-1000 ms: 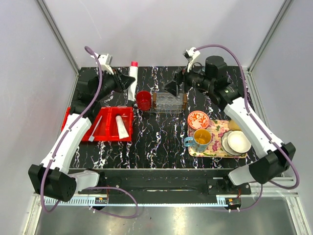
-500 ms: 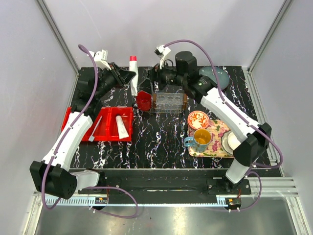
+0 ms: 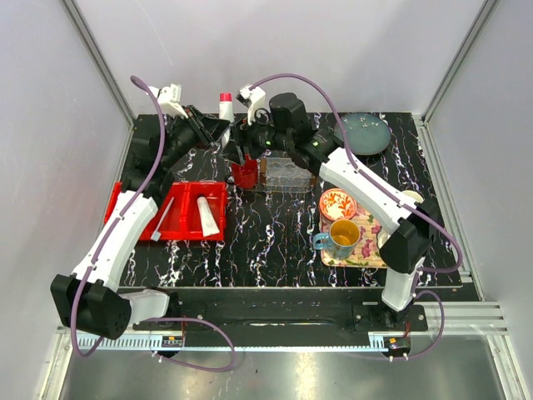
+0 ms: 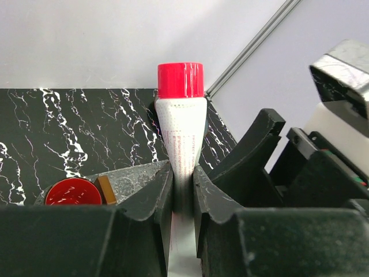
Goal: Prepare toiletry sets of a toothbrush and toothpaste on the tray
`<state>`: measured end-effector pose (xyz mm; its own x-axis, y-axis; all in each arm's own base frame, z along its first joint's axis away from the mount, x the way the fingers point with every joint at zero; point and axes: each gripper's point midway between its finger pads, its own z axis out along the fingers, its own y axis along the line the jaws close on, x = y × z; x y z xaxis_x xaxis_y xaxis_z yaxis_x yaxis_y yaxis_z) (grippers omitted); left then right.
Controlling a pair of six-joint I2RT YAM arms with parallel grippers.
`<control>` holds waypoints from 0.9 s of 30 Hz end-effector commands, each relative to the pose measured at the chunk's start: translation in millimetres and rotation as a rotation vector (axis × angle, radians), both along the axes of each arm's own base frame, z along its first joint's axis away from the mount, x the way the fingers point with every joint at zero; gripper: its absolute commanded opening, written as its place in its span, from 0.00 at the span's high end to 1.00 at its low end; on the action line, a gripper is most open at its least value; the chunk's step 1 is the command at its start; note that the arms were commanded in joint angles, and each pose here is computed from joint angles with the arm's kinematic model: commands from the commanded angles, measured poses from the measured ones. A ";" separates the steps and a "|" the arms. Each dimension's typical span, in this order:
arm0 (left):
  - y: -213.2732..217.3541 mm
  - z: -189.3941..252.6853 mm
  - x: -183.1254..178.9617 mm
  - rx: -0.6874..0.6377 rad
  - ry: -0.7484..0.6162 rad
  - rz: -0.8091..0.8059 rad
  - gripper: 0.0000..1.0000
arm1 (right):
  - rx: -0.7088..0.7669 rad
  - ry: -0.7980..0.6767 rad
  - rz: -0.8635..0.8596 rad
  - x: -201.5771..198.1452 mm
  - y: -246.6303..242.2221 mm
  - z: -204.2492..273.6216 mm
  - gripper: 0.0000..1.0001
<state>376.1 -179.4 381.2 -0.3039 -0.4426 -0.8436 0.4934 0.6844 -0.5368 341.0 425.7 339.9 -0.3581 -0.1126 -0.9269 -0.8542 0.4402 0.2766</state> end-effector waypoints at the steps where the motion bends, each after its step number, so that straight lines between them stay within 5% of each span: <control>1: 0.9 45.6 -14.7 -0.054 -0.145 -0.013 1.00 | 0.002 -0.078 -0.040 11.4 1.4 17.0 0.34; 10: -2.9 38.2 -19.2 -0.040 -0.147 -0.045 0.99 | -0.020 -0.121 -0.033 5.0 -8.4 21.2 0.84; 13: -3.7 37.3 -22.3 -0.006 -0.168 -0.060 0.91 | -0.039 -0.144 -0.053 3.7 -17.3 24.9 1.00; 19: -3.1 36.8 -29.8 0.110 -0.228 -0.093 0.63 | -0.105 -0.189 -0.062 -2.1 -34.5 23.3 1.00; 23: 0.7 37.3 -34.1 0.192 -0.259 -0.096 0.40 | -0.163 -0.187 -0.039 -10.0 -43.6 14.0 1.00; 24: 3.6 32.6 -34.0 0.235 -0.259 -0.090 0.26 | -0.173 -0.183 -0.033 -11.4 -44.5 11.8 1.00; 27: 12.9 36.7 -37.1 0.318 -0.286 -0.068 0.11 | -0.199 -0.170 -0.012 -18.1 -49.0 7.2 1.00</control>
